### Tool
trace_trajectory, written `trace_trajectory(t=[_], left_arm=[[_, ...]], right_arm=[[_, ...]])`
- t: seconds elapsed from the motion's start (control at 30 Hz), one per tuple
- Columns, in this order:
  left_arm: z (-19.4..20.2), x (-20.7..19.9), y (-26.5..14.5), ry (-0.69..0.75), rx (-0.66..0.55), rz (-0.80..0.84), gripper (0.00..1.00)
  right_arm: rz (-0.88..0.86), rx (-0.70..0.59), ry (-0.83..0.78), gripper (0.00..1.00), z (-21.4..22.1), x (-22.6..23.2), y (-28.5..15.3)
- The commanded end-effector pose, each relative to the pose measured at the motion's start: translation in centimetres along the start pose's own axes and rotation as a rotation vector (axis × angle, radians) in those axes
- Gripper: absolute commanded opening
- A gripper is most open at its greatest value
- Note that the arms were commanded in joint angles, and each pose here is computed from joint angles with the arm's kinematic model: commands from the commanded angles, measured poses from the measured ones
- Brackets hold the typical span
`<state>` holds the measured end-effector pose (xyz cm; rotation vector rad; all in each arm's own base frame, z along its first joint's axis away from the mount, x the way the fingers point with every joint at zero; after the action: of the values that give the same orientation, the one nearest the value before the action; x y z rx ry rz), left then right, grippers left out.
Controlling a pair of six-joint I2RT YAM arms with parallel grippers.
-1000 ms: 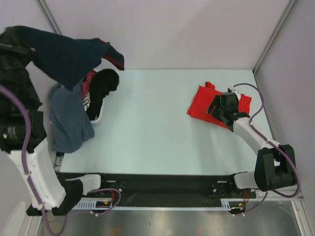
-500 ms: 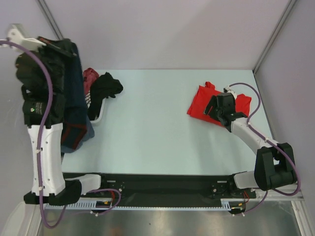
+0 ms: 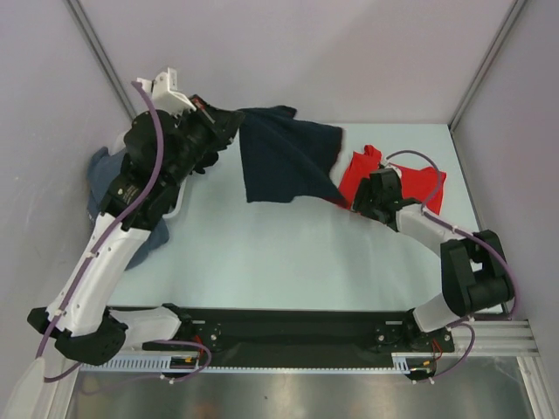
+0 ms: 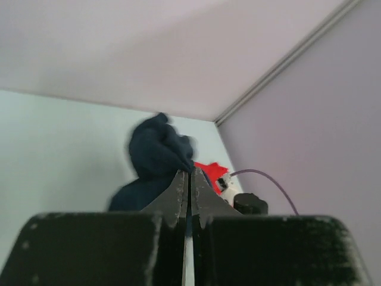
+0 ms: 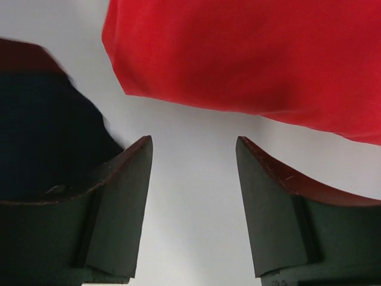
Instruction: Fold and stack the tank tops
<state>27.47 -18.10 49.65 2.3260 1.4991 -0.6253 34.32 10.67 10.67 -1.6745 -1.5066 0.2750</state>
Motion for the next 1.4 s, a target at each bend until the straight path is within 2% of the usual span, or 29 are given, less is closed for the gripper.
trace_trajectory(t=[0.0, 0.07, 0.1, 0.17, 0.2, 0.4, 0.47, 0.6, 0.7, 0.77, 0.87, 0.97, 1.07, 1.2, 1.37], left_arm=[[0.7, 2.5, -1.0, 0.004, -0.056, -0.097, 0.01], [0.8, 5.7, -2.3, -0.005, -0.095, -0.231, 0.0], [2.8, 7.8, -2.4, 0.001, -0.044, -0.298, 0.0], [3.5, 10.7, -3.7, -0.027, -0.039, -0.376, 0.01], [5.4, 12.5, -3.8, -0.036, 0.001, -0.422, 0.0], [8.4, 16.5, -6.3, -0.024, -0.003, -0.55, 0.0], [8.7, 16.5, -6.5, -0.029, -0.003, -0.531, 0.0], [12.9, 16.3, -5.2, -0.056, 0.124, -0.415, 0.0], [15.3, 17.0, -4.7, -0.08, 0.171, -0.396, 0.0], [16.3, 17.3, -4.6, -0.088, 0.189, -0.386, 0.0], [17.7, 17.7, -4.8, -0.088, 0.223, -0.385, 0.0], [18.5, 18.0, -4.9, -0.08, 0.246, -0.383, 0.0], [18.9, 18.0, -5.0, -0.08, 0.251, -0.37, 0.0], [19.8, 18.0, -4.9, -0.076, 0.279, -0.358, 0.0], [21.1, 17.7, -4.4, -0.067, 0.319, -0.325, 0.0]], right_arm=[[-0.061, 0.014, -0.034, 0.62, -0.4, 1.7, 0.9], [-0.085, 0.048, -0.041, 0.62, 0.2, 2.1, 1.5], [-0.093, 0.056, -0.046, 0.6, 0.4, 2.3, 1.7], [-0.116, 0.068, -0.056, 0.6, 0.8, 2.9, 2.4], [-0.118, 0.073, -0.063, 0.6, 0.9, 3.1, 2.7], [-0.153, 0.114, -0.112, 0.58, 2.1, 5.7, 3.9], [-0.136, 0.101, -0.12, 0.59, 2.1, 5.9, 4.1], [-0.103, 0.115, -0.132, 0.59, 1.6, 6.7, 5.2], [-0.076, 0.131, -0.156, 0.57, 1.6, 7.6, 6.3], [0.002, 0.133, -0.158, 0.55, 1.5, 7.6, 7.4], [0.158, 0.151, -0.148, 0.51, 1.2, 5.9, 9.1], [0.219, 0.184, -0.115, 0.5, 1.3, 4.5, 10.5], [0.285, 0.164, -0.096, 0.51, -0.2, 3.6, 11.2], [0.407, 0.128, -0.053, 0.51, -3.1, 0.0, 12.1], [0.439, 0.097, 0.027, 0.51, -6.4, -3.3, 11.8]])
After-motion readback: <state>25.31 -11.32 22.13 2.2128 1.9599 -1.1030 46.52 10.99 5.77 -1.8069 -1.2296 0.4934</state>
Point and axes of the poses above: each gripper's point midway between its finger pads, its own y axis out along the fingers, its own x axis along the line the jaws close on, z = x × y, the point moved 4 cm from there along -y, back along the fingers, and after that the axes turned 5 degrees about y, right-handed, at the moved point
